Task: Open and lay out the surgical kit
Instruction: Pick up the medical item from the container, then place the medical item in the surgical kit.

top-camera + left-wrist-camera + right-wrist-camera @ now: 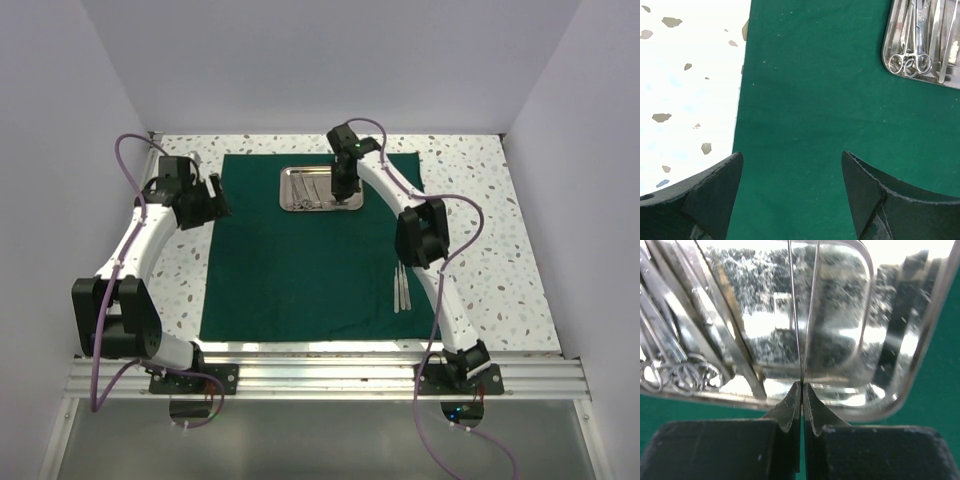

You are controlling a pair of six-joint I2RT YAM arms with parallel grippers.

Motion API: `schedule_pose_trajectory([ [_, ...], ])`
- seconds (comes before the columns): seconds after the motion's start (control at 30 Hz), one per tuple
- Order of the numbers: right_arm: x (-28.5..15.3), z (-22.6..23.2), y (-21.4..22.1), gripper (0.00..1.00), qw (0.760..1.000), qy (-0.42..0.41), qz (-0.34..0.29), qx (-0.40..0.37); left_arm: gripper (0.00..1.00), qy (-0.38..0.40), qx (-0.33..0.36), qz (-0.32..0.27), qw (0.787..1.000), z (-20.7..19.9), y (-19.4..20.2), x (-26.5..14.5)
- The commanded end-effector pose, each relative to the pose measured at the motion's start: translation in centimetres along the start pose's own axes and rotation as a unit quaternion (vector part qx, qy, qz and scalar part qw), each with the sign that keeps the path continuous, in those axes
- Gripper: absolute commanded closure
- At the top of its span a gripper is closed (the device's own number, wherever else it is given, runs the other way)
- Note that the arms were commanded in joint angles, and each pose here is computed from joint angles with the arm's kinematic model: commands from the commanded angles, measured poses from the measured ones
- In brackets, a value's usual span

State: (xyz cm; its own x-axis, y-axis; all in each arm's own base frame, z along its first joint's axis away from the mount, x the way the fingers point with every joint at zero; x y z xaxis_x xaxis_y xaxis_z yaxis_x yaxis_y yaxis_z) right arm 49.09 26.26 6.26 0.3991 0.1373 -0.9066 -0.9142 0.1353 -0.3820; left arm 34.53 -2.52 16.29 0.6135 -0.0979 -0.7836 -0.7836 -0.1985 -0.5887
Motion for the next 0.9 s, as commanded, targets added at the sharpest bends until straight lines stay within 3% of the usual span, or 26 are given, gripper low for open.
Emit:
schedule_pose_trajectory([
  [0.0,-9.7,1.2,-4.4,1.00,0.994,-0.050,-0.094,0.019,0.17,0.025,0.012,-0.021,0.999,-0.8,-1.6,0.0],
  [0.33,-15.0,2.8,6.3,1.00,0.998,-0.066,-0.012,0.001,0.18,0.071,-0.007,-0.022,0.997,-2.0,-0.4,1.3],
  [0.5,-12.5,2.7,14.9,1.00,0.995,-0.054,0.078,-0.010,0.18,0.083,0.000,-0.008,0.997,-3.6,0.2,2.2],
  [0.6,-11.5,2.1,17.8,1.00,0.993,-0.065,0.100,-0.003,0.18,0.076,0.005,-0.021,0.997,-4.0,-0.9,1.7],
  [0.87,-9.4,0.7,21.6,1.00,0.990,-0.057,0.128,0.010,0.18,0.072,0.007,-0.049,0.996,-6.2,-3.6,0.2],
])
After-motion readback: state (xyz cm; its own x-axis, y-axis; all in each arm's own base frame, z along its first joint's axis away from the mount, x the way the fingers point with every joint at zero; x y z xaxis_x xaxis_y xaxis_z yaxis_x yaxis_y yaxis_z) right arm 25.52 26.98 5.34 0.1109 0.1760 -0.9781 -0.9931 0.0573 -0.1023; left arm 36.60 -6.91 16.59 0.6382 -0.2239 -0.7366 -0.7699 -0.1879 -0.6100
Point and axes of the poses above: each gripper's point midway between its finger pads, its own x axis out along the fingers, its own z axis along the line the jaws close on, y = z × x, the point moved 3 cm from there along -x, back along the fingers, and after that the axes turned 8 degrees about x, right-handed, at the moved point
